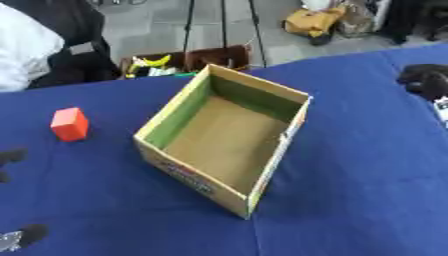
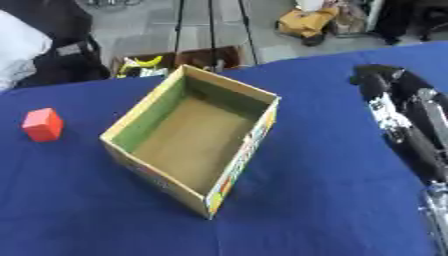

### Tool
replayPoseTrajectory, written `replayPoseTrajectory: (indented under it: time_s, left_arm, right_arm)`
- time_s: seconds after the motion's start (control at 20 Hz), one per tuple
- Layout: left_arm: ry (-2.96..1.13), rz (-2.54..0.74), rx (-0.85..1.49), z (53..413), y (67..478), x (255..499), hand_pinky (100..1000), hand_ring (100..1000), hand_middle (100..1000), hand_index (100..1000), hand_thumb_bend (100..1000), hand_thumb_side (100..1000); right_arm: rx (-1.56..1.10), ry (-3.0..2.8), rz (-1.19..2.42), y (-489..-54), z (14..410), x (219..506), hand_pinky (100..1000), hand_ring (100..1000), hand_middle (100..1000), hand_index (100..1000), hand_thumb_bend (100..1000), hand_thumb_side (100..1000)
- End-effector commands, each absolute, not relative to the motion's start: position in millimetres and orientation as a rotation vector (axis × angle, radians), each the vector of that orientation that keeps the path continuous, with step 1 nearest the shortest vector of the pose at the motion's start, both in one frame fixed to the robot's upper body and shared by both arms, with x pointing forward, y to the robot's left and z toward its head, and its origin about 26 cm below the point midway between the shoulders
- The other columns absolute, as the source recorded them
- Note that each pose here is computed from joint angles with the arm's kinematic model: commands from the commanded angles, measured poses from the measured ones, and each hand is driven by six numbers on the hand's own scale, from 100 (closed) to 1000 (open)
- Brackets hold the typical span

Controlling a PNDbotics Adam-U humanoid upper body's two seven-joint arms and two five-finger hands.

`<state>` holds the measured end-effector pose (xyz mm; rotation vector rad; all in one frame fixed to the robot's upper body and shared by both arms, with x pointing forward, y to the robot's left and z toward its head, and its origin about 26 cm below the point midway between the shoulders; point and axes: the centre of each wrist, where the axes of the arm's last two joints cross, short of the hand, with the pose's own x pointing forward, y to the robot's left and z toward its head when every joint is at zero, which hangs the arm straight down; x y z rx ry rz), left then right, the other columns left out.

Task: Pick up objects on the table and place them in the box.

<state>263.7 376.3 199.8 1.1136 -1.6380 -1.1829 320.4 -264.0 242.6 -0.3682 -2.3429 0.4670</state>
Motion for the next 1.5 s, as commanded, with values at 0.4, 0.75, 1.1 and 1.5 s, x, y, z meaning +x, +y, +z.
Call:
replayPoseTrajectory:
  time_s: [0.4,0.75,1.1,1.5]
  left_arm:
    - [-1.643,-1.185,1.244,235,385,264,468,723,856,1000,772,876]
    - [-1.619,-1.219,1.272,244,407,277,512,746,866,1000,785,878]
    - [-1.61,-1.262,1.299,250,417,284,523,755,871,1000,788,882]
    - [-1.583,-1.328,1.298,271,439,297,528,757,860,993,835,861]
  right_arm:
    - [-0.365,-2.365,0.492,-263,249,318,864,861,668,780,208,782]
    - [-0.389,-2.335,0.499,-264,249,320,866,877,695,795,238,794]
    - [-0.409,-2.299,0.529,-265,246,320,867,877,695,794,243,795]
    - [-0.426,-2.276,0.548,-270,244,322,868,876,689,793,253,792]
